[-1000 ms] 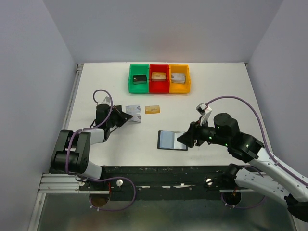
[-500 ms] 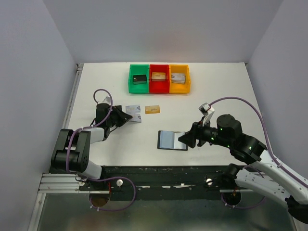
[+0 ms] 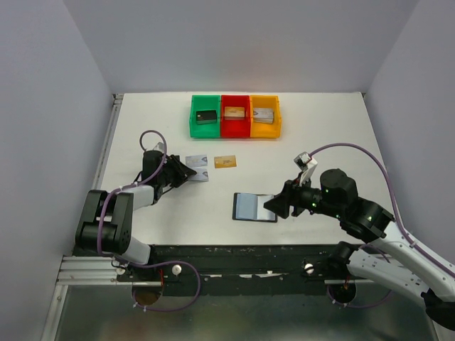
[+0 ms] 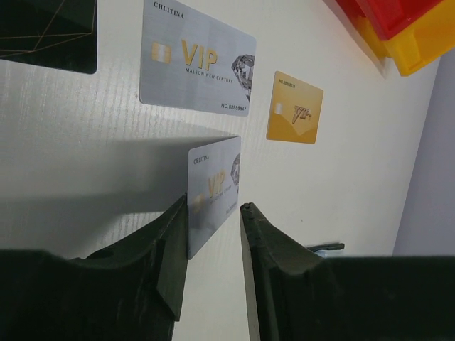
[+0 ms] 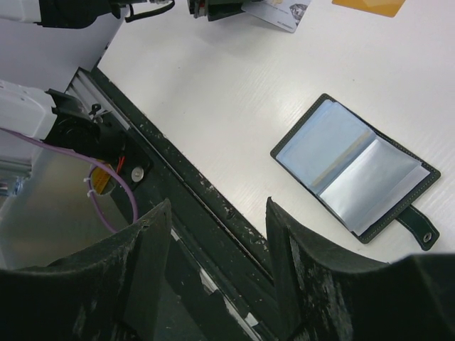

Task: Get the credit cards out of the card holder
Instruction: Place the credit card at the center of the board.

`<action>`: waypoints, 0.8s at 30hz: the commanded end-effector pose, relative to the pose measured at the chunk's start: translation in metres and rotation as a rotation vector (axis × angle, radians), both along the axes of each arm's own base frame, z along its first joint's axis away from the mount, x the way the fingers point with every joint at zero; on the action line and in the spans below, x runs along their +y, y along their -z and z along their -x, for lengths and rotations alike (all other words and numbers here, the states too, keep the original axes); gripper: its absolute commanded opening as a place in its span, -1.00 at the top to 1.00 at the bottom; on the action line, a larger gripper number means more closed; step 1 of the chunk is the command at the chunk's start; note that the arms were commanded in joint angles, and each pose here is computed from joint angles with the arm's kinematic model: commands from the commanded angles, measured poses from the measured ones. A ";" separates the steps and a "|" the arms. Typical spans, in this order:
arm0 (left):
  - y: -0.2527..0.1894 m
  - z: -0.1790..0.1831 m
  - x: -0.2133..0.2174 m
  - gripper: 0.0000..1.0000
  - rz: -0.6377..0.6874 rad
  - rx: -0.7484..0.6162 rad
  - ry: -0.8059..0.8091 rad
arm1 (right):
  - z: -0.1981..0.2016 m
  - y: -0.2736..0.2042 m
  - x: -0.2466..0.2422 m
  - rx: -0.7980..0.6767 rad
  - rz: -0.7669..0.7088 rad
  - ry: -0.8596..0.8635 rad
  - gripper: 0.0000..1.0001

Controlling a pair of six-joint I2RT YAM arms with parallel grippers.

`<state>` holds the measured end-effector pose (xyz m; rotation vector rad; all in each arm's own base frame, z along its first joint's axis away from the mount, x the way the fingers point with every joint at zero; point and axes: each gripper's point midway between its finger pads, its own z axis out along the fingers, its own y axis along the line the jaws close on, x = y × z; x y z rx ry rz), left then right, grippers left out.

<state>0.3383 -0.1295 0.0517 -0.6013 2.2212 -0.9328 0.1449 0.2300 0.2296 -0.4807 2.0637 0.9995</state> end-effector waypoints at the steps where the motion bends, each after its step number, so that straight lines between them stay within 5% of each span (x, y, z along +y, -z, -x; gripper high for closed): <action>1: -0.005 -0.007 0.006 0.10 -0.045 -0.006 -0.003 | 0.001 0.007 -0.004 0.020 0.021 0.020 -0.27; 24: 0.013 0.004 0.036 -0.11 -0.260 0.178 -0.023 | -0.001 0.016 -0.003 0.053 0.041 0.033 -0.27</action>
